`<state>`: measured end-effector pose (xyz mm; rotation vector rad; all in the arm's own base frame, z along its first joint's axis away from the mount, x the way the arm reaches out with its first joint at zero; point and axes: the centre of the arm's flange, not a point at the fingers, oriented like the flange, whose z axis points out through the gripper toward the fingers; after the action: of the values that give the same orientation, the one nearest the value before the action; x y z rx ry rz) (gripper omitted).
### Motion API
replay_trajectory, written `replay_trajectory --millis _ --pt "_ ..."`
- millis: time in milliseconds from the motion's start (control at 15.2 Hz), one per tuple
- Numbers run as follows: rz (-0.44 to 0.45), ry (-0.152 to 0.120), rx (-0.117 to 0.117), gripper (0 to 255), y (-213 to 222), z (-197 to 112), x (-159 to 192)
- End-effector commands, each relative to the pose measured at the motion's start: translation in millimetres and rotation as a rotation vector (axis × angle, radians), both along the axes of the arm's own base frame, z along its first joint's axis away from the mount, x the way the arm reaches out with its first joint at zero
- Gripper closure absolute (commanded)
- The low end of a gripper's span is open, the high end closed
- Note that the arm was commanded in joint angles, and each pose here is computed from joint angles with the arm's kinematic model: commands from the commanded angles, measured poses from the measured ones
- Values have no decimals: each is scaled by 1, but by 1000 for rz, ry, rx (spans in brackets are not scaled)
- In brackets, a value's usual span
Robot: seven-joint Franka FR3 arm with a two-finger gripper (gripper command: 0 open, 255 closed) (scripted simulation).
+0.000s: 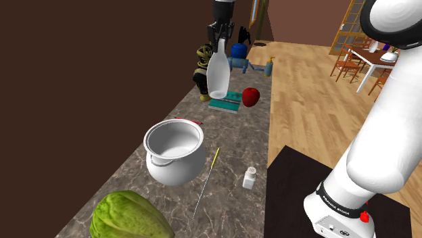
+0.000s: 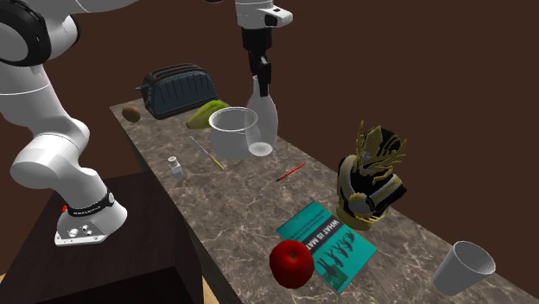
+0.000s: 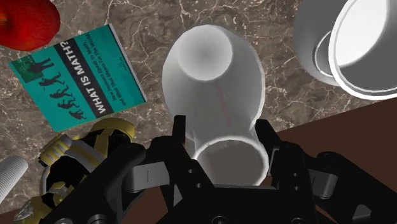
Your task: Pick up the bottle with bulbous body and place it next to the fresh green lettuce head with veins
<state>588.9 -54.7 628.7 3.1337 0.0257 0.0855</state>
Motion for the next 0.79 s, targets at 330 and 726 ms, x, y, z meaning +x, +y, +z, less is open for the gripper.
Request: replay_trajectory --millis 330,726 --pt "0 0 0 255 0 37 0" --pt "0 0 0 255 0 68 0"
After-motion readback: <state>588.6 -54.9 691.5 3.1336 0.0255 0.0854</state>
